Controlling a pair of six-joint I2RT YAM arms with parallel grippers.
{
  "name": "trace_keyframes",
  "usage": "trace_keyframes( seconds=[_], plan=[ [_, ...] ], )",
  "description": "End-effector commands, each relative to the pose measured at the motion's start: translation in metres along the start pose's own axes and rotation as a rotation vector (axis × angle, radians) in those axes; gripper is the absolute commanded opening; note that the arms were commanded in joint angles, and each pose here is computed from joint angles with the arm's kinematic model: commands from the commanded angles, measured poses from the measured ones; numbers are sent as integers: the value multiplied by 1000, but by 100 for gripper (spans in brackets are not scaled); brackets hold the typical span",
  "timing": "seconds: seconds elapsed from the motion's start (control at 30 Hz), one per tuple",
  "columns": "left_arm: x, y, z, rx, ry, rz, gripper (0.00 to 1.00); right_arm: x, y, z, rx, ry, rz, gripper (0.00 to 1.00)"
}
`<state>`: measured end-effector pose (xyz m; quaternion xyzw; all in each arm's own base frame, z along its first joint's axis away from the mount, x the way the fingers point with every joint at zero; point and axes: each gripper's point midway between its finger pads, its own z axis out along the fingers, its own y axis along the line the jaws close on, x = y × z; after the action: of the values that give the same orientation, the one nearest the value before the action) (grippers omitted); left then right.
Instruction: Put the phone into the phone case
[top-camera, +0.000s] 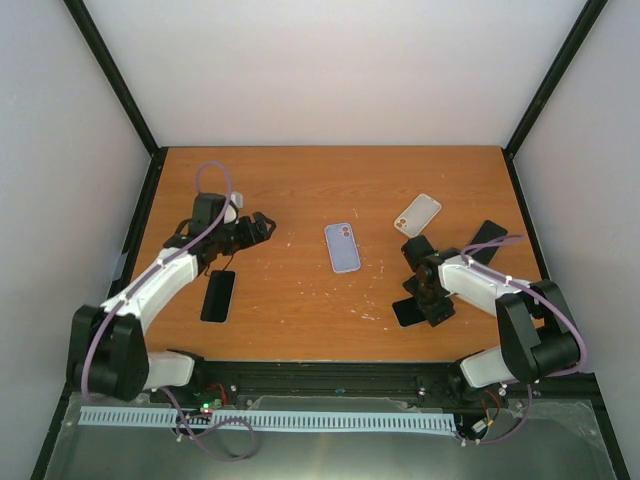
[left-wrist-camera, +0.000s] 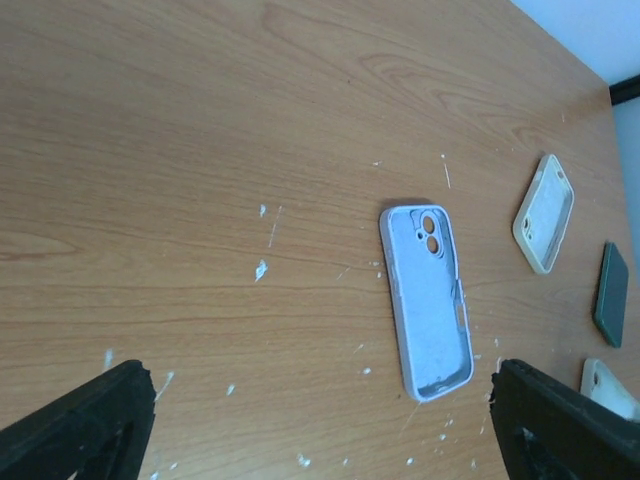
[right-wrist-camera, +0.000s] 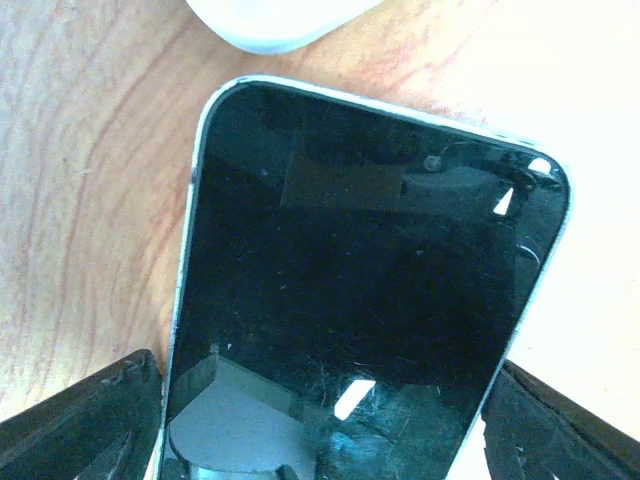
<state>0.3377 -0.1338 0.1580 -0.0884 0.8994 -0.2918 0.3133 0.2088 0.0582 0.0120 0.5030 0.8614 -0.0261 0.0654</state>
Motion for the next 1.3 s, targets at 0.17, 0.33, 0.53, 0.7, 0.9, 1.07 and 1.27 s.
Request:
trace_keyframes(
  seconds=[0.17,0.33,0.53,0.7,0.9,1.07,1.27],
  plan=[
    [-17,-37,81,87,17,-51,73,-7,2,2,12,-27,-52,78],
    [4,-46,127,75,99,-48,72,-2,-1,5,6,-4,-86,76],
    [30,-58,165,55,178,-29,67,-4,-2,4,-12,-17,-117,75],
    [44,-55,192,17,228,-28,64,-4,-1,2,-31,-24,-141,74],
    [50,-51,207,-6,256,-39,61,-4,-3,0,-44,-25,-165,74],
    [57,-50,222,-44,278,-3,55,-4,-5,-3,-55,-30,-172,73],
    [71,-37,226,-96,325,-8,44,-5,-6,-5,-64,-41,-190,72]
  ],
)
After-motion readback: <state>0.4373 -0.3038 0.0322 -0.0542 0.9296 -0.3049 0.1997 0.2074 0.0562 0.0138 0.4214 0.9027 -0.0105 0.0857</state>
